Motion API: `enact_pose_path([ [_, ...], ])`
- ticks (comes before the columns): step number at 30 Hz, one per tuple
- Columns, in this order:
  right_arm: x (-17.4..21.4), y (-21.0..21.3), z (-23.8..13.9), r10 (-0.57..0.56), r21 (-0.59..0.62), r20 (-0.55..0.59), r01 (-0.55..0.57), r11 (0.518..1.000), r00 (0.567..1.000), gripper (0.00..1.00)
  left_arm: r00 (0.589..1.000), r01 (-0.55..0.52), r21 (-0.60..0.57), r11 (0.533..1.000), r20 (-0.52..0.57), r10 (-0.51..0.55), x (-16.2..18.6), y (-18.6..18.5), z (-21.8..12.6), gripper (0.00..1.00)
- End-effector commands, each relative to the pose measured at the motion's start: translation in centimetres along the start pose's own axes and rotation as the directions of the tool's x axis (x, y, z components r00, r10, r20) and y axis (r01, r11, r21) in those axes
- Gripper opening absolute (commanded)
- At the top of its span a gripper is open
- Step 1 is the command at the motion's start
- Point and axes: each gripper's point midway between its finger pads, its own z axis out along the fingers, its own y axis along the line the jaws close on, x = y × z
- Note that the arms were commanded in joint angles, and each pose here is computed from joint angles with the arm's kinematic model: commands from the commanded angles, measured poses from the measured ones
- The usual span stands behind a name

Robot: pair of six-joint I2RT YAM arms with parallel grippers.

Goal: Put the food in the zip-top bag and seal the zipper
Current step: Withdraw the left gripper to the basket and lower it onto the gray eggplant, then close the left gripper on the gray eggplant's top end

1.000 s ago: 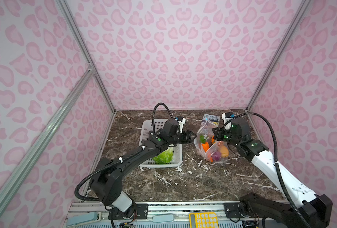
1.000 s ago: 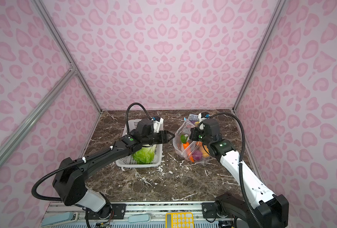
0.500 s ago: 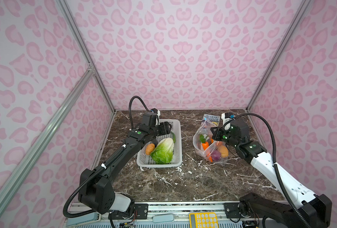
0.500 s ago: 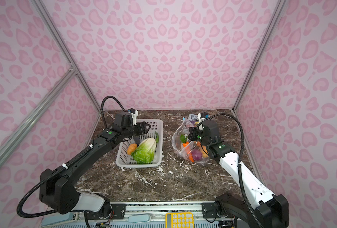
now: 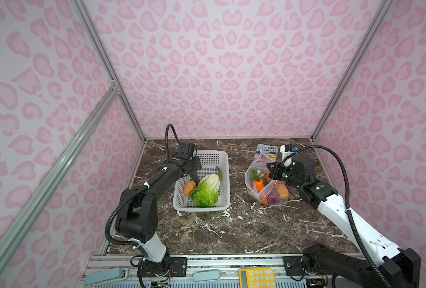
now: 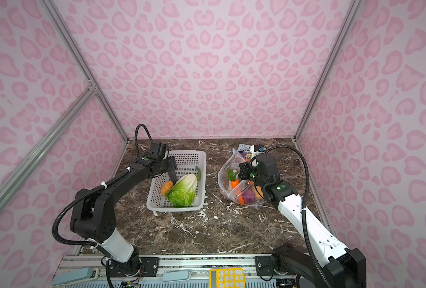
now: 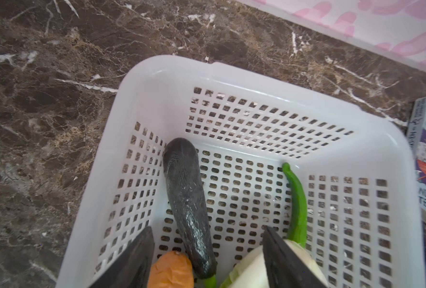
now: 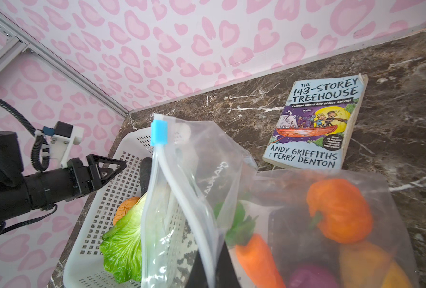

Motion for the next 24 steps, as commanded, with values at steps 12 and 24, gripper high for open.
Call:
enact_pose_path([
  [12,-0.4,-0.4,0.7,-0.003,0.013,0.012,0.003,1.0,1.0,0.0,0.994,0.021,-0.101,0.995,-0.106,-0.032,2.7,1.5,5.4,0.69],
  [24,-0.4,-0.6,0.7,-0.008,0.025,0.001,0.008,1.0,1.0,0.0,0.989,0.019,-0.118,0.993,-0.144,-0.036,3.4,1.4,8.6,0.65],
])
